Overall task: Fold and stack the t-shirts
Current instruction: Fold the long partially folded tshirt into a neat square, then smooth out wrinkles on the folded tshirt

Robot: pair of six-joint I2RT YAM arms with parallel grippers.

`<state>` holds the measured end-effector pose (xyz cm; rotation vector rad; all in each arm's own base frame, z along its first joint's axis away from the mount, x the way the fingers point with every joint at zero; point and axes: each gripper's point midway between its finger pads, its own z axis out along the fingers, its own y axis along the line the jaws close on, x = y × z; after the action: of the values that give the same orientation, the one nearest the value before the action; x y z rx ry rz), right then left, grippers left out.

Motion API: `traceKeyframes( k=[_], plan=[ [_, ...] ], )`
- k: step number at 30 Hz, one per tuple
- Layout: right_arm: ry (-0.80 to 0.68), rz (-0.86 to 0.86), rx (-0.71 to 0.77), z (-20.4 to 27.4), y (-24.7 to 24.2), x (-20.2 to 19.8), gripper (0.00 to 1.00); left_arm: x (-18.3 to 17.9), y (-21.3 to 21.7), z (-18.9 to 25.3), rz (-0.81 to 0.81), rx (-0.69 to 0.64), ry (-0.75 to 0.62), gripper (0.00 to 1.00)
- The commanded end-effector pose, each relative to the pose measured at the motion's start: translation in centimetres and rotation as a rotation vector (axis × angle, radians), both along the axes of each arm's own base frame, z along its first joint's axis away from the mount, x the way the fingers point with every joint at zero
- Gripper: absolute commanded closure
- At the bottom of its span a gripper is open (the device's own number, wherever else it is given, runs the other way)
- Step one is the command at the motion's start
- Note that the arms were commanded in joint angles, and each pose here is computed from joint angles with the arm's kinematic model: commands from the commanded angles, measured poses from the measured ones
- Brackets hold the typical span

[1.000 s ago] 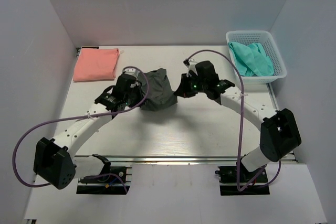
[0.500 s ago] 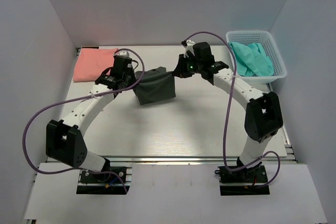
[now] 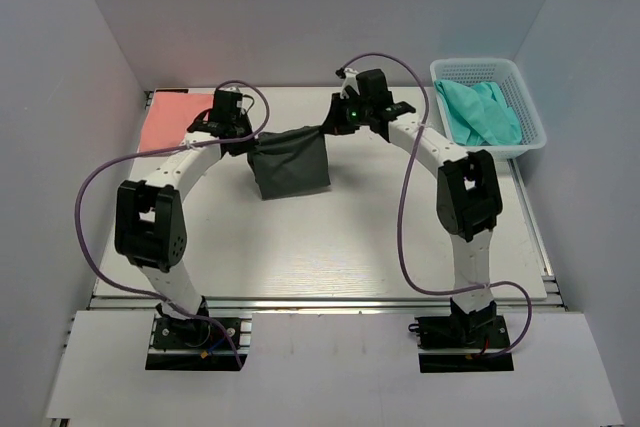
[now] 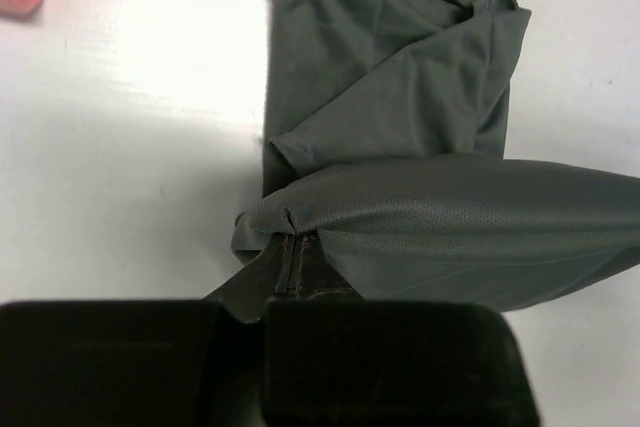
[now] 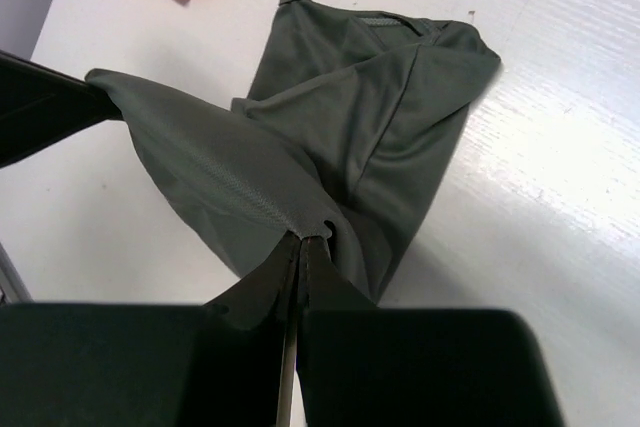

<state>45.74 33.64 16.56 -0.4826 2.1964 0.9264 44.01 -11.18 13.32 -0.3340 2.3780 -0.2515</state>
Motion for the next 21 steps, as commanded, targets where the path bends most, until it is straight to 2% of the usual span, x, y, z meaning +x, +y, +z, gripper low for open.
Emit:
traceKeyframes(
  k=[1, 5, 6, 7, 8, 9, 10, 11, 12, 13, 14, 15, 17, 18, 19, 20, 21],
  plan=[
    [-0.075, -0.008, 0.035, 1.5, 0.4, 2.8, 1.0, 3.4, 0.2, 1.5, -0.029, -0.023, -0.073, 1.0],
    [-0.083, -0.043, 0.061, 0.1, 1.0, 5.4, 1.0, 6.3, 0.1, 0.0, -0.037, -0.037, -0.076, 1.0],
    [-0.098, -0.057, 0.074, -0.3, 1.0, 6.4, 1.0, 7.0, -0.2, -0.5, -0.044, -0.044, -0.077, 0.97],
    [-0.11, -0.067, 0.089, -1.1, 1.3, 7.3, 1.0, 8.6, 0.2, 0.3, -0.032, -0.049, -0.113, 0.84],
    [-0.18, -0.084, 0.125, 0.0, 1.4, 8.9, 1.0, 9.5, 0.1, 0.0, -0.043, -0.039, -0.123, 0.65],
    [-0.189, -0.095, 0.139, -2.1, 2.0, 10.1, 0.83, 11.2, 0.2, -0.5, -0.041, -0.047, -0.128, 0.4],
    [-0.203, -0.107, 0.149, -2.5, 2.0, 10.9, 0.81, 12.3, 0.6, -0.4, -0.038, -0.057, -0.139, 0.01],
    [-0.304, -0.112, 0.206, 1.8, 2.5, 12.9, 0.73, 13.1, 0.8, -0.2, -0.05, -0.067, -0.144, 0.01],
    [-0.249, -0.12, 0.19, -1.7, 2.8, 13.9, 0.42, 14.6, -0.3, 1.2, -0.093, -0.096, -0.176, 0.01],
    [-0.197, -0.114, 0.171, -2.1, 2.2, 13.9, 0.16, 15.0, -0.5, 1.9, -0.131, -0.085, -0.192, 0.01],
    [-0.237, -0.087, 0.202, 0.4, 2.6, 14.2, 0.1, 15.1, -0.7, 2.7, -0.153, -0.082, -0.2, 0.01],
    [-0.268, -0.072, 0.213, 2.4, 2.6, 13.6, 0.1, 15.4, -0.8, 3.5, -0.154, -0.083, -0.219, 0.01],
    [-0.262, -0.046, 0.201, 1.6, 2.3, 11.4, 0.1, 14.9, -1.1, 4.6, -0.182, -0.092, -0.239, 0.01],
    [-0.241, -0.047, 0.179, 0.4, 1.8, 10.4, 0.1, 13.8, -1.5, 3.3, -0.211, -0.104, -0.21, 0.01],
    [-0.301, -0.029, 0.186, 3.9, 1.6, 9.4, 0.1, 13.1, -2.2, 3.3, -0.234, -0.116, -0.215, 0.01],
    [-0.295, -0.021, 0.181, 4.1, 1.6, 8.6, 0.1, 11.9, -2.3, 3.0, -0.254, -0.115, -0.217, 0.01],
    [-0.225, -0.027, 0.15, 1.6, 0.9, 7.5, 0.1, 11.2, -3.1, 3.0, -0.279, -0.127, -0.219, 0.01]
  ],
)
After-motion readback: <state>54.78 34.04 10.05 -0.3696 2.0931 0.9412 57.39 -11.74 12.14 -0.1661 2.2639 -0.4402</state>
